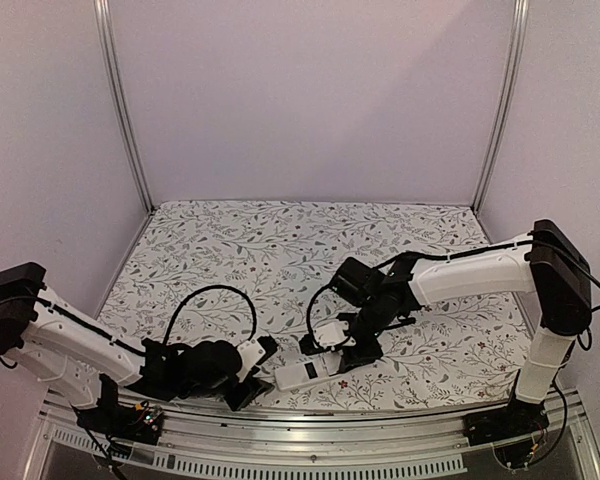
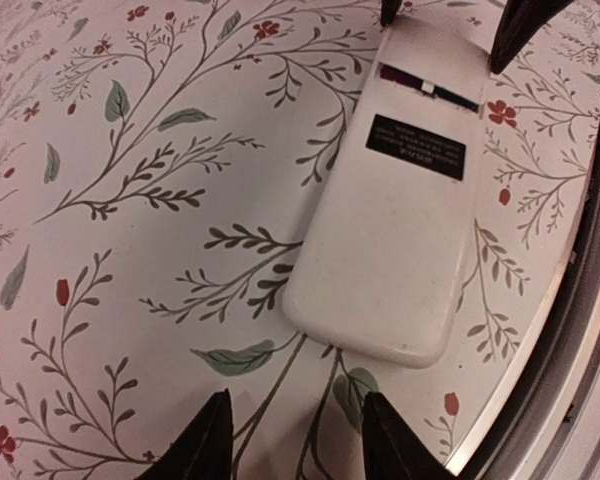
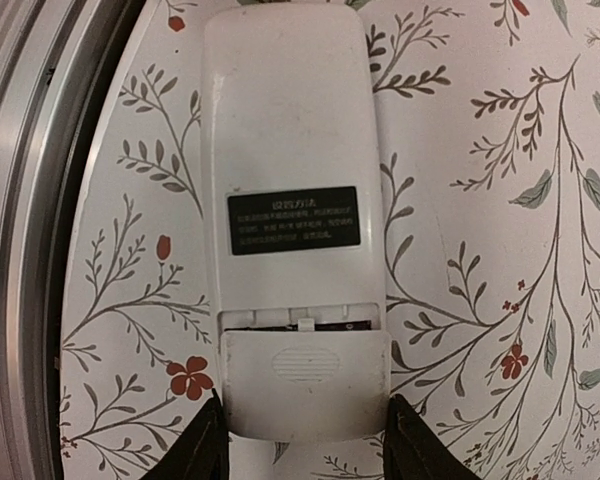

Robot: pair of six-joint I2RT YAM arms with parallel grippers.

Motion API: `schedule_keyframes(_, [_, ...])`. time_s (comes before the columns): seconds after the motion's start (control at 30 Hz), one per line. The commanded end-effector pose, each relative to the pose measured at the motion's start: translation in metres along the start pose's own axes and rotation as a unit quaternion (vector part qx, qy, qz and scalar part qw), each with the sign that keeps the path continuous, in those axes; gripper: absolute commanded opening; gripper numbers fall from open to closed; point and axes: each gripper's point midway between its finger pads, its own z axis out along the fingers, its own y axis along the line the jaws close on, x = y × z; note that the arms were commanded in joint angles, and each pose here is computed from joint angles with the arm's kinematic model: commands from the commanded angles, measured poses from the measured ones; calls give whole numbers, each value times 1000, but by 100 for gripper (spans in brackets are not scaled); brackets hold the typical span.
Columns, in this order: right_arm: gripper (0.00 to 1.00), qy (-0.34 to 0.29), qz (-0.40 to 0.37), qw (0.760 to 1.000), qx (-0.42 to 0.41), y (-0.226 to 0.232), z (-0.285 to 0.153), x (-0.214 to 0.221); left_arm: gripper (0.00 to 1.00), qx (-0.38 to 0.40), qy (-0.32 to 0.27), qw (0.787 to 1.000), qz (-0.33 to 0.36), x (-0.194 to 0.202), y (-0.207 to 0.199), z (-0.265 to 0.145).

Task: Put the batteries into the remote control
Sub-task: Place the battery cover on the remote control without the battery cover.

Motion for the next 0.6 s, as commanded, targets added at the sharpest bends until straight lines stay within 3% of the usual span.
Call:
schedule_keyframes(0.0, [43, 10, -8, 1000, 6, -4, 2, 1, 44, 17, -11, 1000, 10, -9, -12, 0])
schedule_keyframes(0.57, [42, 14, -15, 1000, -9, 5, 8, 1, 43, 20, -7, 1000, 15, -8, -13, 2])
